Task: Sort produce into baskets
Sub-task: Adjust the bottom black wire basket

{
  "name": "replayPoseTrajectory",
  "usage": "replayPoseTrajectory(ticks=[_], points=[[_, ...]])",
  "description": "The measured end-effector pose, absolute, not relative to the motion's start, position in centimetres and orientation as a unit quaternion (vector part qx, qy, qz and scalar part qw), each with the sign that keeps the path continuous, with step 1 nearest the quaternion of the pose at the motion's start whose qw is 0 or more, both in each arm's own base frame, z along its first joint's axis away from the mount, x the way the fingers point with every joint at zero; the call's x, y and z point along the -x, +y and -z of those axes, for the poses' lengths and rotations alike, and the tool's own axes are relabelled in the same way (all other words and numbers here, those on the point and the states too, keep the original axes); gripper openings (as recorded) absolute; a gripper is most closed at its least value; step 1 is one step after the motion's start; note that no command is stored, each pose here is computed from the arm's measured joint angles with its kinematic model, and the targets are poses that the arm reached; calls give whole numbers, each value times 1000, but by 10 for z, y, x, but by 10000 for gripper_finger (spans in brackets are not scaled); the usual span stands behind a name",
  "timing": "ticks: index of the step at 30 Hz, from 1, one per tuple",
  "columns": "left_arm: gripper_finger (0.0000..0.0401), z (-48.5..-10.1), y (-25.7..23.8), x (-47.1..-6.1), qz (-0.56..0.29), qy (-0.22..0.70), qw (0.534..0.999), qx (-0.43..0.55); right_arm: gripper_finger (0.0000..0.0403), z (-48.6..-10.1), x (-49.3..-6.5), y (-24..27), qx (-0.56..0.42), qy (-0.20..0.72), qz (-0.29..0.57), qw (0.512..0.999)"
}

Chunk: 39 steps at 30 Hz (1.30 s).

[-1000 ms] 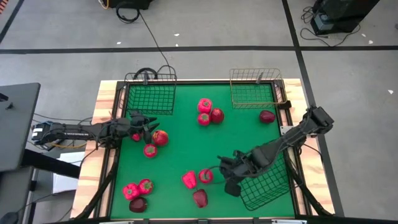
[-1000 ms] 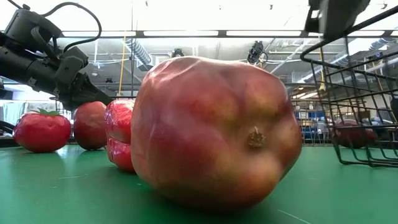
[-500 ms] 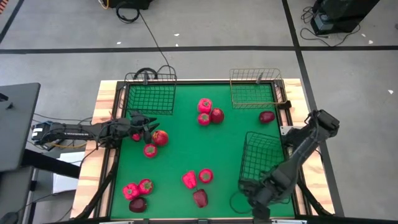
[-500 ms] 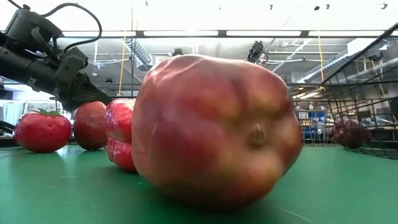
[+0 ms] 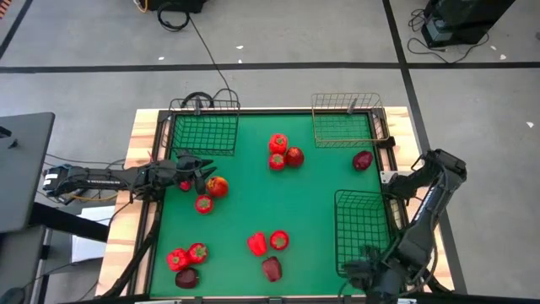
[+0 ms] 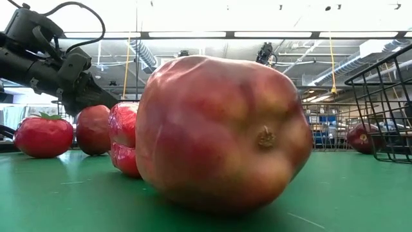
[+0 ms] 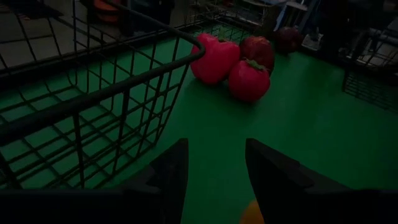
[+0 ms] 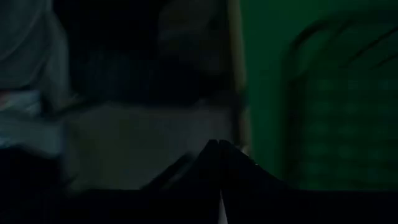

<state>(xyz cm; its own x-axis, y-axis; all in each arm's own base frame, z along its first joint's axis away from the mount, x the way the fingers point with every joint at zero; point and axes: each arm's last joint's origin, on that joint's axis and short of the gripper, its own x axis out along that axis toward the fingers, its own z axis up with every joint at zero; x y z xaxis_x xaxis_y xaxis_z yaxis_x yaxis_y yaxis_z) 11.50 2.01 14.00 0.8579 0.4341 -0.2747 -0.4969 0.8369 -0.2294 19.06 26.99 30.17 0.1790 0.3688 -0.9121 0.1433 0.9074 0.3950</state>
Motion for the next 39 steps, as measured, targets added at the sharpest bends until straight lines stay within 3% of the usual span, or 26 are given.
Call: replayPoseTrajectory(ticks=[4,8,15,18,23,39], points=[[166,-140,20,-115,-245,106,952,148,11,-307,-195,237,-108,587,66,800],[166,-139,20,-115,-246,109,952,147,10,-301,-208,202,-54,576,183,795],[166,-139,20,-115,-246,111,952,146,9,-298,-243,150,-15,524,291,800],[166,-139,20,-115,-246,113,951,146,8,-298,-251,128,-7,540,320,779],[166,-138,20,-115,-245,117,951,145,8,-298,-257,96,0,574,357,737],[166,-134,20,-115,-244,137,950,139,8,-247,-251,72,-36,714,274,644]])
